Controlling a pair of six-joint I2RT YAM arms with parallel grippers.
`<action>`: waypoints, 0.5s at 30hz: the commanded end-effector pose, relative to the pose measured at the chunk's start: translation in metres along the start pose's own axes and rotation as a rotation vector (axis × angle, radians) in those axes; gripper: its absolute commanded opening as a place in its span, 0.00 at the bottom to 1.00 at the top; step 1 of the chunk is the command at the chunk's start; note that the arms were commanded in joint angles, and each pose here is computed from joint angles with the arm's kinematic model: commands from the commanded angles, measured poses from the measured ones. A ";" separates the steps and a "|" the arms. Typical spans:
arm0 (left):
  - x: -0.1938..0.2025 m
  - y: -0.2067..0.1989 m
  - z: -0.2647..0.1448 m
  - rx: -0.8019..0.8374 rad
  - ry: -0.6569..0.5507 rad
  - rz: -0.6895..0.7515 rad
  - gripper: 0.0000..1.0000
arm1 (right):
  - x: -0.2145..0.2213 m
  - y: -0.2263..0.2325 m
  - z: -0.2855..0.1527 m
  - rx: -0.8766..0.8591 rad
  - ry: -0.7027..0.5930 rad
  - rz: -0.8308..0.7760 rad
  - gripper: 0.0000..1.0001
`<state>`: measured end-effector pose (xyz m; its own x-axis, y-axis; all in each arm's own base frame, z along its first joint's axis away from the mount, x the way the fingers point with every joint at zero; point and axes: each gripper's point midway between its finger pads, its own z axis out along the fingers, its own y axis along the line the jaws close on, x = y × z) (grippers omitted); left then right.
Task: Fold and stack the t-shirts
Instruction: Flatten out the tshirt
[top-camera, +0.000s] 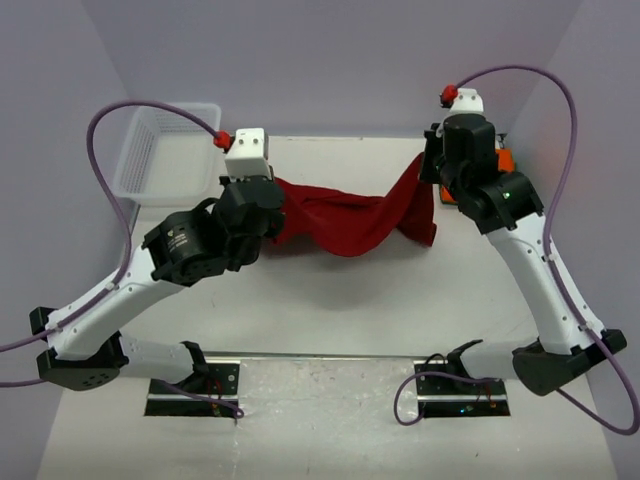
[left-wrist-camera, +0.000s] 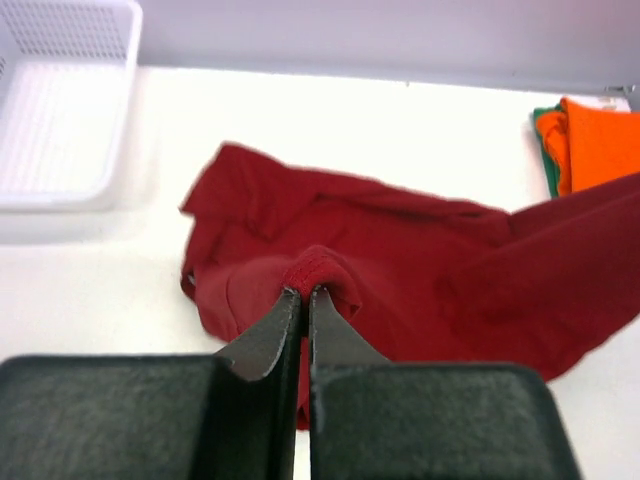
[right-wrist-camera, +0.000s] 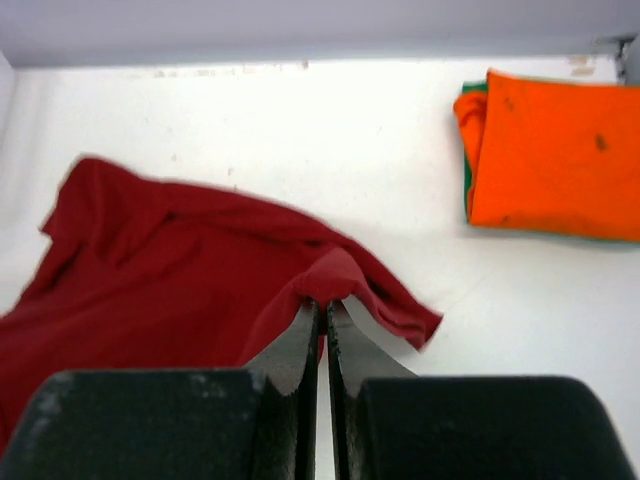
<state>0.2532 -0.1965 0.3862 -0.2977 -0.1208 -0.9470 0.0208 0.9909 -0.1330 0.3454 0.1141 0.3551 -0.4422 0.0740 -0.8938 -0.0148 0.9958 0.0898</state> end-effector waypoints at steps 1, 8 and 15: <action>-0.049 0.013 -0.011 -0.036 -0.116 0.037 0.00 | -0.037 -0.011 -0.024 0.028 -0.086 -0.032 0.00; -0.092 0.048 -0.043 -0.023 -0.225 -0.011 0.00 | -0.078 -0.015 -0.072 -0.020 -0.209 -0.019 0.00; -0.154 0.071 -0.099 0.206 -0.404 -0.136 0.00 | -0.113 -0.007 -0.149 -0.211 -0.374 -0.010 0.00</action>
<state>0.2222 -0.1228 0.5004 -0.0414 -0.2125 -0.9763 0.1185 0.9692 -0.2159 0.3016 0.0982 0.4667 -0.2314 0.0868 -0.9690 -0.1183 0.9861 0.1166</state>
